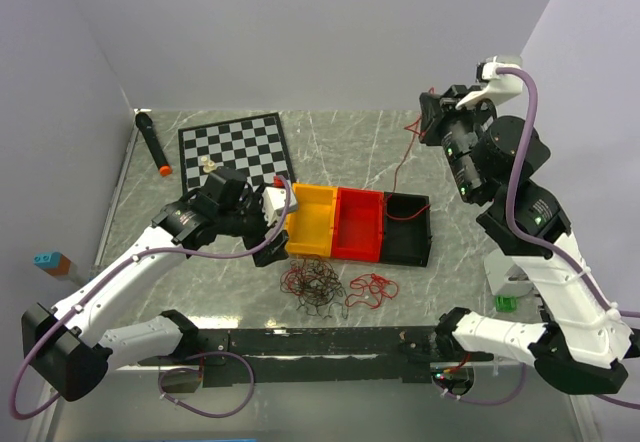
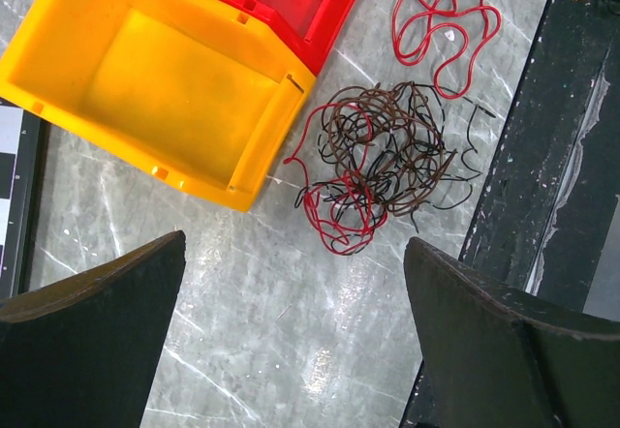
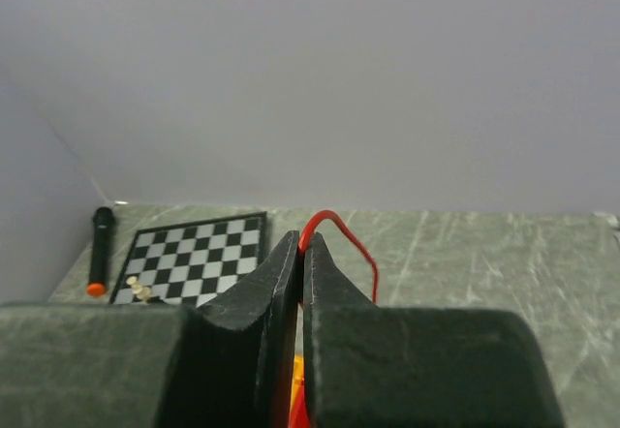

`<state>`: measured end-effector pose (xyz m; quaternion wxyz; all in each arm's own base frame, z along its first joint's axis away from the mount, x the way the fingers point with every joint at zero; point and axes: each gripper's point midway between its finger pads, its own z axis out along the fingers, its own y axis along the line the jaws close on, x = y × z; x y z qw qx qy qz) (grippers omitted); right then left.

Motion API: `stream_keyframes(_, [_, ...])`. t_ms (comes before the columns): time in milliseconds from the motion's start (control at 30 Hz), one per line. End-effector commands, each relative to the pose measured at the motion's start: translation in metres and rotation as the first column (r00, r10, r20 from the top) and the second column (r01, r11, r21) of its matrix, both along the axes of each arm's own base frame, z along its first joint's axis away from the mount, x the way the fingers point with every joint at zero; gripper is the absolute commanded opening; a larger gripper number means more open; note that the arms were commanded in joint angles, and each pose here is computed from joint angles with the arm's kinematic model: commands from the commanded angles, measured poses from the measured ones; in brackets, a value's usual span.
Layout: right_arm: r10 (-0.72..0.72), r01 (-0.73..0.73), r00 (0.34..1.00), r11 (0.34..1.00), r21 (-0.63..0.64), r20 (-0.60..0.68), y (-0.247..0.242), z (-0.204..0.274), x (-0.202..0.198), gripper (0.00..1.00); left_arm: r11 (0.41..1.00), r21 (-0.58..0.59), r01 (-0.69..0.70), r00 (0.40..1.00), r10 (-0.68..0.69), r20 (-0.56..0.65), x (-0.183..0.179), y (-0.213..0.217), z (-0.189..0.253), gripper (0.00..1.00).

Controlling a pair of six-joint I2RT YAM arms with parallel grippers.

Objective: Untangle the cables

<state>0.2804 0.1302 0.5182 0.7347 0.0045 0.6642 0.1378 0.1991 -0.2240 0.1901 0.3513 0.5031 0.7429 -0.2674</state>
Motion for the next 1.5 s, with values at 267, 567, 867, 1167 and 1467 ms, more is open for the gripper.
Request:
stream_keyframes(267, [-0.253, 0.253, 0.966, 0.967, 0.000, -0.056, -0.064, -0.025, -0.013, 0.00, 0.999, -0.023, -0.023, 1.000, 0.023, 0.002, 0.006, -0.003, 0.010, 0.99])
stream_keyframes(567, [-0.462, 0.442, 0.852, 0.887, -0.132, -0.247, -0.094, -0.102, 0.002, 0.00, 0.999, -0.020, -0.026, 1.000, 0.026, -0.006, 0.005, -0.003, 0.011, 0.99])
stream_keyframes(867, [-0.373, 0.338, 0.867, 0.927, -0.161, -0.329, -0.071, -0.145, 0.024, 0.00, 0.999, -0.021, -0.032, 0.999, 0.032, 0.003, 0.007, -0.003, 0.011, 1.00])
stream_keyframes(1167, [-0.315, 0.271, 0.812, 0.949, -0.160, -0.492, -0.046, -0.213, 0.041, 0.00, 0.999, -0.019, -0.043, 0.999, 0.043, 0.011, 0.008, -0.002, 0.010, 0.99])
stream_keyframes(1467, [-0.298, 0.314, 0.667, 0.944, -0.105, -0.683, -0.052, -0.301, 0.046, 0.00, 0.998, -0.016, -0.060, 0.998, 0.060, 0.021, 0.010, 0.001, 0.009, 0.99])
